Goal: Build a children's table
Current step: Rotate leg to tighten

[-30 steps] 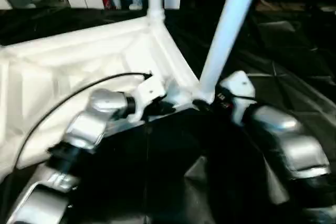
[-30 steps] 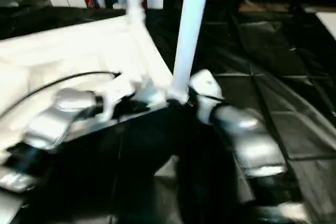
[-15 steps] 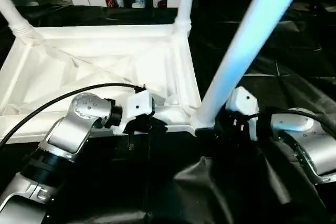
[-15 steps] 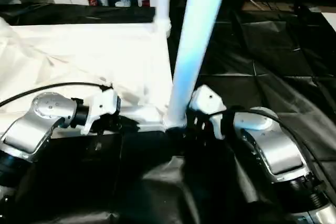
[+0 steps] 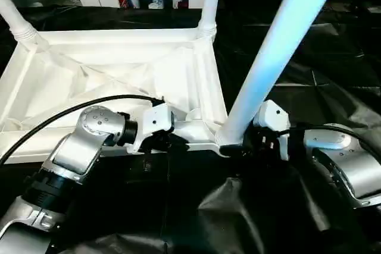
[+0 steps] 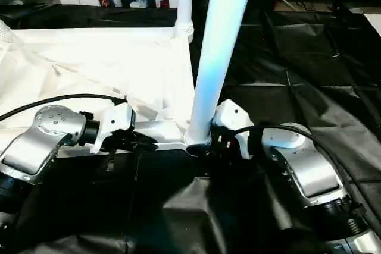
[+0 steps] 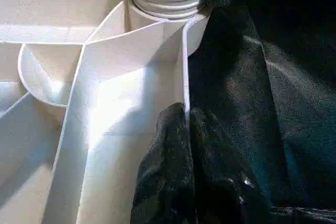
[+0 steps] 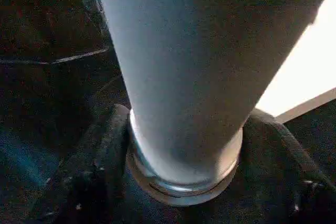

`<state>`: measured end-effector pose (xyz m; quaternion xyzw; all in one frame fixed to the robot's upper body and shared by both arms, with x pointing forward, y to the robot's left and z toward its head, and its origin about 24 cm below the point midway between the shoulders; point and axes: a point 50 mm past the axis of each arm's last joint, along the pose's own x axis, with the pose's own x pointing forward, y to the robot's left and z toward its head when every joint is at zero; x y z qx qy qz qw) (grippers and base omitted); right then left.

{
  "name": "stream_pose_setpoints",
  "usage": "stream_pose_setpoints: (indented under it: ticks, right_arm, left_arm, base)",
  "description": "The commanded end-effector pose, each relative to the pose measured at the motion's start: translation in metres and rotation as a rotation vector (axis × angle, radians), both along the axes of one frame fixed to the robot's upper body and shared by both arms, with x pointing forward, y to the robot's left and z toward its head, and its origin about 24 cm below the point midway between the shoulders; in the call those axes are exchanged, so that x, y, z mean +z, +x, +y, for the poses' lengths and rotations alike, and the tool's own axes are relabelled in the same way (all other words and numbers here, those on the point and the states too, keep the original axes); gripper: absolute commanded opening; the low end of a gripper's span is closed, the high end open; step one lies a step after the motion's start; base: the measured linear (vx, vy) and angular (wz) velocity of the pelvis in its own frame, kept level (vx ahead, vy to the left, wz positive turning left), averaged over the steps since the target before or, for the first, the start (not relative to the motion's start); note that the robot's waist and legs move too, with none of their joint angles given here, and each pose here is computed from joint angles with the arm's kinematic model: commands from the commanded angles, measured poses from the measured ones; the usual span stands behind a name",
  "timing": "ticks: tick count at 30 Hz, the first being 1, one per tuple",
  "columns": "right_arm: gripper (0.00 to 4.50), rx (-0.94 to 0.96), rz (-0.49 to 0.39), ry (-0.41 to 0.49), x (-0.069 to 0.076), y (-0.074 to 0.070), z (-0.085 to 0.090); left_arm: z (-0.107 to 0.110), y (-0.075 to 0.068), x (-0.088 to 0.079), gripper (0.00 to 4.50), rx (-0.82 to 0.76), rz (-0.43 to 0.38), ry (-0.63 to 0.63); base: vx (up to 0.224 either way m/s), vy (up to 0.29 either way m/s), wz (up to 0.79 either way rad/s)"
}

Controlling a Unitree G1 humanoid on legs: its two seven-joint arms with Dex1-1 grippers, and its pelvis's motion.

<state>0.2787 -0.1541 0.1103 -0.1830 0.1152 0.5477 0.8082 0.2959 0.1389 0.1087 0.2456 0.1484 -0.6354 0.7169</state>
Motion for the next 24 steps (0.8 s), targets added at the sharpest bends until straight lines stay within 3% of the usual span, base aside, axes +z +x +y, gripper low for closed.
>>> stream_pose_setpoints:
  ticks: [1,11,12,15,16,19,24]
  right_arm:
    - [2.79,0.017,-0.004,-0.020,-0.002,0.000,0.001]
    - [2.68,-0.013,0.029,0.025,-0.008,-0.002,0.004]
    - [2.68,-0.124,0.053,0.070,-0.016,0.004,0.006]
    - [2.67,-0.230,0.063,0.100,-0.023,0.010,0.008]
    - [2.67,-0.343,0.071,0.138,-0.028,0.017,0.010]
    - [2.67,-0.666,0.096,0.246,-0.039,0.031,0.029]
    - [2.67,-0.801,0.099,0.268,-0.043,0.036,0.067]
  left_arm:
    - [-0.001,-0.007,-0.011,0.00,-0.041,0.053,0.035]
    - [-0.001,-0.007,-0.014,0.00,-0.016,0.068,0.020]
    - [-0.003,-0.003,-0.017,0.00,0.033,0.073,0.016]
    - [-0.005,0.002,-0.020,0.00,0.085,0.067,0.018]
    - [-0.007,0.006,-0.022,0.00,0.128,0.054,0.018]
    - [-0.025,0.018,-0.028,0.00,0.236,0.038,-0.004]
    - [-0.055,0.029,-0.033,0.00,0.332,0.045,-0.026]
  base:
    - [0.000,0.000,0.00]
    - [0.000,0.000,0.00]
    - [0.000,0.000,0.00]
    - [0.000,0.000,0.00]
    - [0.000,0.000,0.00]
    - [-0.034,-0.003,-0.03]
    - [-0.011,0.000,-0.02]
